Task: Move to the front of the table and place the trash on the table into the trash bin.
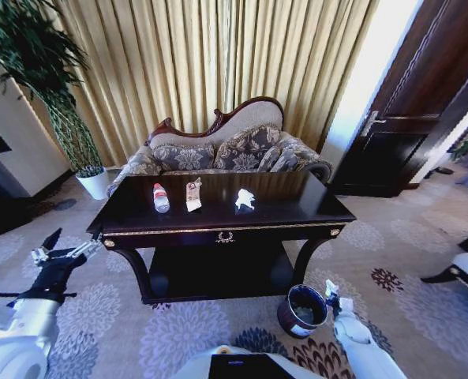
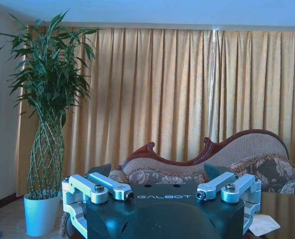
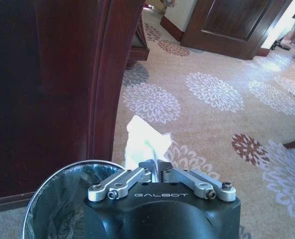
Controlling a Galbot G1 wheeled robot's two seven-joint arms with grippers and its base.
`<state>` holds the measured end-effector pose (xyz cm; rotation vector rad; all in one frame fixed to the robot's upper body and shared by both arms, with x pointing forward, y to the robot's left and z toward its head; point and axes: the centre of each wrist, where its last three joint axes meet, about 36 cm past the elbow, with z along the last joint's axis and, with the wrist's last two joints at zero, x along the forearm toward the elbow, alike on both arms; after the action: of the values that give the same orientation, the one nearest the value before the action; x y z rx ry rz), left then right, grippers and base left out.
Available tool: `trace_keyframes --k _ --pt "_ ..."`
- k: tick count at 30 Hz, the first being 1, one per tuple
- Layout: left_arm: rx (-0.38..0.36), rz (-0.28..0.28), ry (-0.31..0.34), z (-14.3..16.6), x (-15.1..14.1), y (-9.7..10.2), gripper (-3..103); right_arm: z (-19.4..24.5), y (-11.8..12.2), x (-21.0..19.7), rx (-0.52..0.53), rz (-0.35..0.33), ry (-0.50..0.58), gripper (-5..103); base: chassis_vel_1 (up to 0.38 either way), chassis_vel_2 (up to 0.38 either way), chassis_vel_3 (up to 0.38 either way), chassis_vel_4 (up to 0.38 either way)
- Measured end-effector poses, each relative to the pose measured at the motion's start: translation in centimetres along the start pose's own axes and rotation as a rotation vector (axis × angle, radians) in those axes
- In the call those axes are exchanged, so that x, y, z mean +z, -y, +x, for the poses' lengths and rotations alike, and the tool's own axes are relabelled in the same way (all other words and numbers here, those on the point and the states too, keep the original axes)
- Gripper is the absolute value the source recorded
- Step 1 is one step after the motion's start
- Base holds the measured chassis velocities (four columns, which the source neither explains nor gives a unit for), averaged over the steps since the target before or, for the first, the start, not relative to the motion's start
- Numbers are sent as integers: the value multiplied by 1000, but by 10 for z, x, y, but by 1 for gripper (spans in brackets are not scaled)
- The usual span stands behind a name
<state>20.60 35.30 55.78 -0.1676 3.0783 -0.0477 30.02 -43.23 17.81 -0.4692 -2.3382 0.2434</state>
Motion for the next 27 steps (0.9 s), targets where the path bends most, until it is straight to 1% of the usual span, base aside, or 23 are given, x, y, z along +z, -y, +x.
trace_keyframes --k 1,2,3,6,7,8,9,12,14,18,19,20,21,23,24,25,27 --pt "0 0 0 0 0 0 100 1 -1 0 -2 1 3 11 0 0 0 0" --pt "1 1 0 0 0 0 100 2 -1 0 -3 1 8 16 0 0 0 0" --pt "1 1 0 0 0 0 100 2 -1 0 -3 1 8 16 0 0 0 0" --pt "4 4 4 0 1 1 100 5 0 -3 -6 6 22 32 0 0 0 0" --pt "4 4 6 0 1 1 100 5 2 -3 -6 11 25 32 0 0 0 0" --pt "4 4 7 0 1 1 100 6 4 -3 -5 15 28 38 0 0 0 0" --pt "4 4 7 0 1 1 100 6 4 -3 -5 15 28 38 0 0 0 0" --pt "3 4 8 1 1 1 100 7 7 -3 -3 18 31 54 0 0 0 0" --pt "3 3 8 1 1 1 100 8 7 -2 -2 18 32 54 0 0 0 0" --pt "1 -1 9 2 1 0 100 10 8 -2 -3 16 34 76 0 0 0 0" --pt "1 -1 9 2 1 0 100 10 8 -2 -3 16 34 76 0 0 0 0" --pt "1 -1 10 2 1 0 100 11 8 -2 -4 15 36 81 0 0 0 0" --pt "1 -1 10 2 1 0 100 11 8 -2 -4 15 36 81 0 0 0 0" --pt "1 -1 10 2 1 0 100 12 7 -2 -6 12 38 91 0 0 0 0" --pt "1 -1 10 2 1 0 100 12 7 -2 -6 12 38 91 0 0 0 0" --pt "1 -1 9 2 1 0 100 13 7 -2 -7 11 38 96 0 0 0 0" --pt "3 -2 9 2 1 0 100 13 7 -3 -9 1 39 100 0 0 0 0"
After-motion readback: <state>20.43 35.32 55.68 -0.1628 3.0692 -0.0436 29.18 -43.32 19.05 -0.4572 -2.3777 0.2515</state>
